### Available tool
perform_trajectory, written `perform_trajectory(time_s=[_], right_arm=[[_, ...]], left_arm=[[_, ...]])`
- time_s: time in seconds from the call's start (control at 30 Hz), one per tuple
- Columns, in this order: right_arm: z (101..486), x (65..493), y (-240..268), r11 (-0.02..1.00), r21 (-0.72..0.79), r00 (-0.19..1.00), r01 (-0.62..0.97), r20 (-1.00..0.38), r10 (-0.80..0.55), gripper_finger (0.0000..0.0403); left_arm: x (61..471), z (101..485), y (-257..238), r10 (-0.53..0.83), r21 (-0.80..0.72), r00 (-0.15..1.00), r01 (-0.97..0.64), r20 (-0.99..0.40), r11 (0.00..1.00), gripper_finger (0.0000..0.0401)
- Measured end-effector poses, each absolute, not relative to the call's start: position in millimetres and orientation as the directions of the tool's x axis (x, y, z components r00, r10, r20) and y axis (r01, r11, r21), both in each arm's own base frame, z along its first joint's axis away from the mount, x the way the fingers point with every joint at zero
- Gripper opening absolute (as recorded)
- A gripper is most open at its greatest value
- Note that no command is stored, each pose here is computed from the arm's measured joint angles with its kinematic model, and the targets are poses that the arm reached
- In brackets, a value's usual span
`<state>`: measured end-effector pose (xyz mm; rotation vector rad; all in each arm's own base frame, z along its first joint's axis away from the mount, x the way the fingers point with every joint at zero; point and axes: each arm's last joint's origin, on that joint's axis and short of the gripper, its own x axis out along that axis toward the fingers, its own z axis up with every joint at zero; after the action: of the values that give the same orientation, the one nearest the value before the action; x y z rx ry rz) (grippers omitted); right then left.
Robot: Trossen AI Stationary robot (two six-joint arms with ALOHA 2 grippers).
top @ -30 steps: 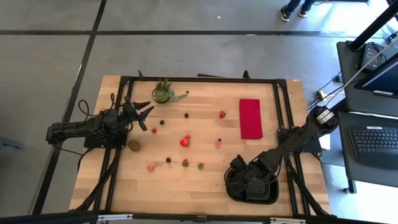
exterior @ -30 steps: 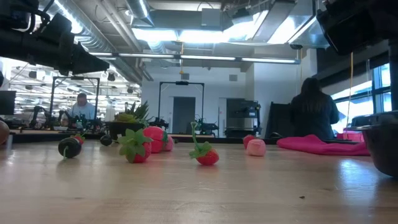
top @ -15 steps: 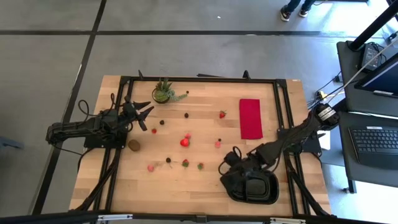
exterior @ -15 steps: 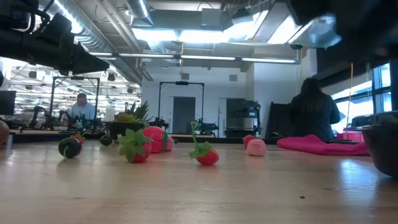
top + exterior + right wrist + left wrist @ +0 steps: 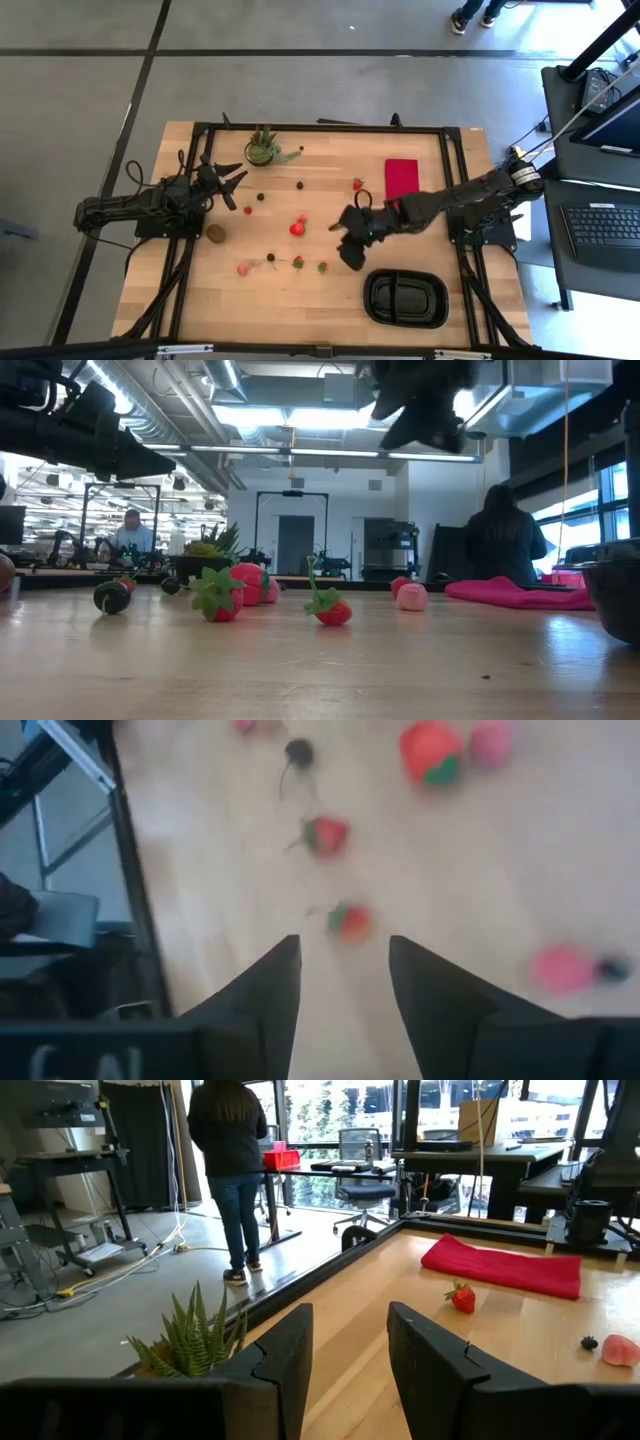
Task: Pick and placing Produce into tupperware
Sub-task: Put the peach into the right of the black bin
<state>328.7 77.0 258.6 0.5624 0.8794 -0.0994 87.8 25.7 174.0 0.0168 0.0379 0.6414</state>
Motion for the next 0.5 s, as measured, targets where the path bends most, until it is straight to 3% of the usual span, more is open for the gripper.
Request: perform_trajectory(time_s=[0.37, 0.5], right_arm=[[260, 336, 44, 0.919, 0.315, 0.671, 0.237, -0.737, 0.080, 0.0157], [263, 340, 45, 0.931, 0.309, 0.706, 0.193, -0.703, 0.087, 0.0178]], left_arm=[[88, 174, 26, 0.598, 0.027, 0.801, -0.598, -0.030, 0.801, 0.0124], [88, 174, 26, 0.598, 0.028, 0.801, -0.598, -0.030, 0.801, 0.0124]])
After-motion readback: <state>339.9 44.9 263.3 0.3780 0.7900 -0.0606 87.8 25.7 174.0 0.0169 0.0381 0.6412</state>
